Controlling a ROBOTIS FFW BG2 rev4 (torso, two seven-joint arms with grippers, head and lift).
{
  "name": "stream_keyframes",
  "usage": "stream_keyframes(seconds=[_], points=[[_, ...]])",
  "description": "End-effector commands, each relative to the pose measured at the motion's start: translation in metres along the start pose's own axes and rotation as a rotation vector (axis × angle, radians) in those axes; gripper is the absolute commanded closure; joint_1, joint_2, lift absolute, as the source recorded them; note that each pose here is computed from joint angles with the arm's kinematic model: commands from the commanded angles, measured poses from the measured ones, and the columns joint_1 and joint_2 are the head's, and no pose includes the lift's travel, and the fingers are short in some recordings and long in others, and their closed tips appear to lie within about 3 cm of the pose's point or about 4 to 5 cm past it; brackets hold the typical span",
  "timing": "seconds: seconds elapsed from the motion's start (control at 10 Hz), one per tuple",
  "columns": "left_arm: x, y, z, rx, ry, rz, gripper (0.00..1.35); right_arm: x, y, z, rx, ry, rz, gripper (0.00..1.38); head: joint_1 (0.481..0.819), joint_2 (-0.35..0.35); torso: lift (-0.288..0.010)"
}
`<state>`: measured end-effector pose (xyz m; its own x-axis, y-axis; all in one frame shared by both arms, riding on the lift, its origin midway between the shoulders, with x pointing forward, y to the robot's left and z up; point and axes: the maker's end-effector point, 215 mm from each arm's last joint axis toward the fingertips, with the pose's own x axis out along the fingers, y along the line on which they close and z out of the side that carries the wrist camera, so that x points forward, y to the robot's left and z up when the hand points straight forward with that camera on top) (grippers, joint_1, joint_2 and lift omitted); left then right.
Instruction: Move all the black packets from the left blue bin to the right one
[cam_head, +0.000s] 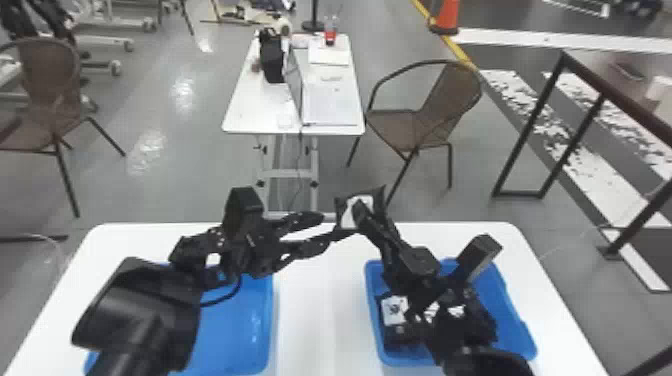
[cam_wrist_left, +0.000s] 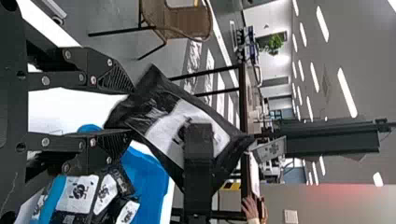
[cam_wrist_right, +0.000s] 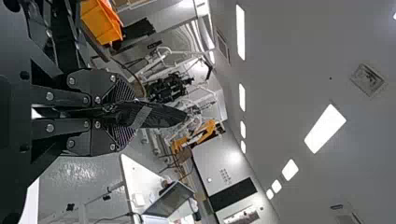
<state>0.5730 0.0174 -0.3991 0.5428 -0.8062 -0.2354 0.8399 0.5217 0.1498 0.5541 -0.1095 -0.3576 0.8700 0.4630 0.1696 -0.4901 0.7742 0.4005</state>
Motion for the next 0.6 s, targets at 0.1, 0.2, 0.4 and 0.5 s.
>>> stream_keyframes(seconds=[0.1, 0.2, 0.4, 0.5], points=[[-0.059, 0.039, -0.020, -0.099, -0.012, 0.165, 0.07, -0.024, -0.058, 0.012, -0.011, -0.007, -0.111, 1.26, 0.695, -0.086, 0.000], [-0.086, 0.055, -0.035, -0.187, -0.045, 0.243, 0.00, -0.045, -0.086, 0.003, 0.005, 0.006, -0.172, 1.26, 0.695, -0.084, 0.000], [-0.141, 0.076, -0.049, -0.293, -0.117, 0.382, 0.00, -0.092, -0.141, -0.025, 0.040, 0.069, -0.289, 1.26, 0.695, -0.071, 0.000], [-0.167, 0.084, -0.048, -0.319, -0.153, 0.445, 0.00, -0.111, -0.159, -0.044, 0.061, 0.107, -0.329, 1.26, 0.695, -0.067, 0.000]])
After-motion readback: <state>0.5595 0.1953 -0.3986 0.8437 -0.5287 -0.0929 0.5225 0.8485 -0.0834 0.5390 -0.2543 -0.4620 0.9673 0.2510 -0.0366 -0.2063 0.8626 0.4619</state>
